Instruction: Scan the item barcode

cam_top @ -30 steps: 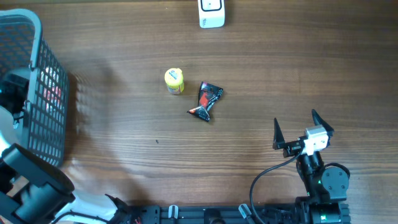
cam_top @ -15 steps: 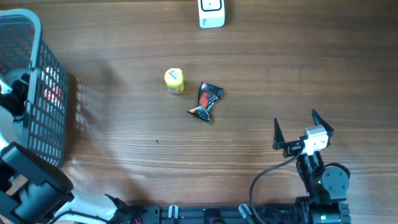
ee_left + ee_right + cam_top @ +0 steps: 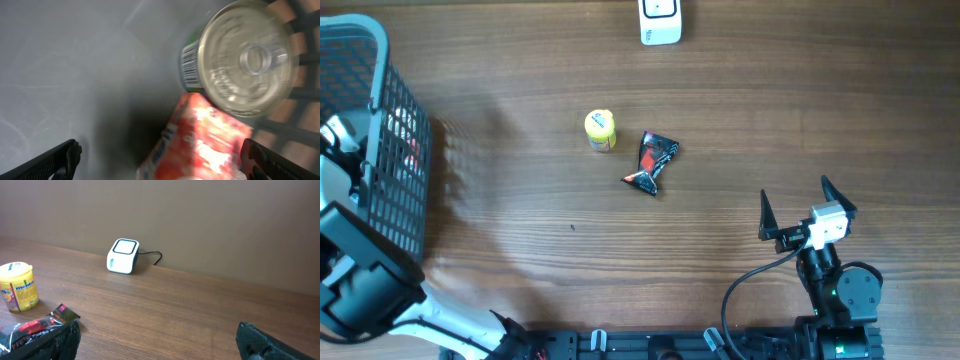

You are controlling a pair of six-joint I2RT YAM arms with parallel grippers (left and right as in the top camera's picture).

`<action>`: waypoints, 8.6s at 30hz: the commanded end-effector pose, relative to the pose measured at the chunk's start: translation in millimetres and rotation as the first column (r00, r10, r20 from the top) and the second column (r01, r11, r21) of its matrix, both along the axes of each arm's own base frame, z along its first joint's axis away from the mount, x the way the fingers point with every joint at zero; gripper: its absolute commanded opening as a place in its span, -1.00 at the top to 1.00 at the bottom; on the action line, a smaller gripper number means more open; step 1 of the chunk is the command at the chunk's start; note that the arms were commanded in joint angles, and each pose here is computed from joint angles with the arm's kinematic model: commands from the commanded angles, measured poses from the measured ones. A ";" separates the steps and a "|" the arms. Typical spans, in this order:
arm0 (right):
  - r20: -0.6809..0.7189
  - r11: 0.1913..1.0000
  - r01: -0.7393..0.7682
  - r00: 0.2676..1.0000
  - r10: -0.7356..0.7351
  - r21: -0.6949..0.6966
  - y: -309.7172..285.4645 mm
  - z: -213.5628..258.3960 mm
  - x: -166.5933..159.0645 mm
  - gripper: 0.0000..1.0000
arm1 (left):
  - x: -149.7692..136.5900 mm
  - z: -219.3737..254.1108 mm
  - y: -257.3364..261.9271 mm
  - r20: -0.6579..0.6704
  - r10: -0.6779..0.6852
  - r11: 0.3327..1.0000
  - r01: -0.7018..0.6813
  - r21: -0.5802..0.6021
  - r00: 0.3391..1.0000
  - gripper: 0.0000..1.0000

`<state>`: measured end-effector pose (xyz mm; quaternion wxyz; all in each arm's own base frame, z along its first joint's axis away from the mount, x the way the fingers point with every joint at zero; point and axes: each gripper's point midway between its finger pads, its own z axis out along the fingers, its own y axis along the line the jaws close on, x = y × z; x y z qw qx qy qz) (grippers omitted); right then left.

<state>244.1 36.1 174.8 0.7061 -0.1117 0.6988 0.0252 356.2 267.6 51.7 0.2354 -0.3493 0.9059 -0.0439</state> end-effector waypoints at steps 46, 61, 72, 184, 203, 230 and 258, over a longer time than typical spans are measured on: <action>0.003 1.000 0.006 1.000 -0.006 0.018 -1.0 1.4 0.0 -1.00 | -37.1 24.2 36.5 -0.076 0.443 0.890 -0.427 0.159 0.893 -1.00; 0.003 1.000 0.006 1.000 -0.006 0.018 -1.0 1.4 0.0 -1.00 | -31.4 47.5 29.0 -0.103 0.144 0.959 -0.113 0.260 0.984 -1.00; 0.003 1.000 0.006 1.000 -0.006 0.018 -1.0 1.4 0.0 -1.00 | -34.2 1.7 29.0 -0.207 0.095 0.973 -0.047 0.225 0.974 -1.00; 0.003 1.000 0.006 1.000 -0.006 0.018 -1.0 1.4 0.0 -1.00 | -83.0 386.8 -91.6 0.828 0.169 0.715 -0.644 0.271 0.535 -1.00; 0.003 1.000 0.006 1.000 -0.006 0.018 -1.0 1.4 0.0 -1.00 | 12.9 159.7 32.0 0.433 0.398 0.905 -0.424 -0.041 0.809 -1.00; 0.003 1.000 0.006 1.000 -0.006 0.018 -1.0 1.4 0.0 -1.00 | 85.7 63.2 -15.9 0.338 0.119 0.993 -0.113 -0.038 0.934 -1.00; 0.003 1.000 0.006 1.000 -0.006 0.018 -1.0 1.4 0.0 -1.00 | 68.1 -8.1 -8.2 0.154 0.136 0.991 -0.136 -0.013 0.979 -1.00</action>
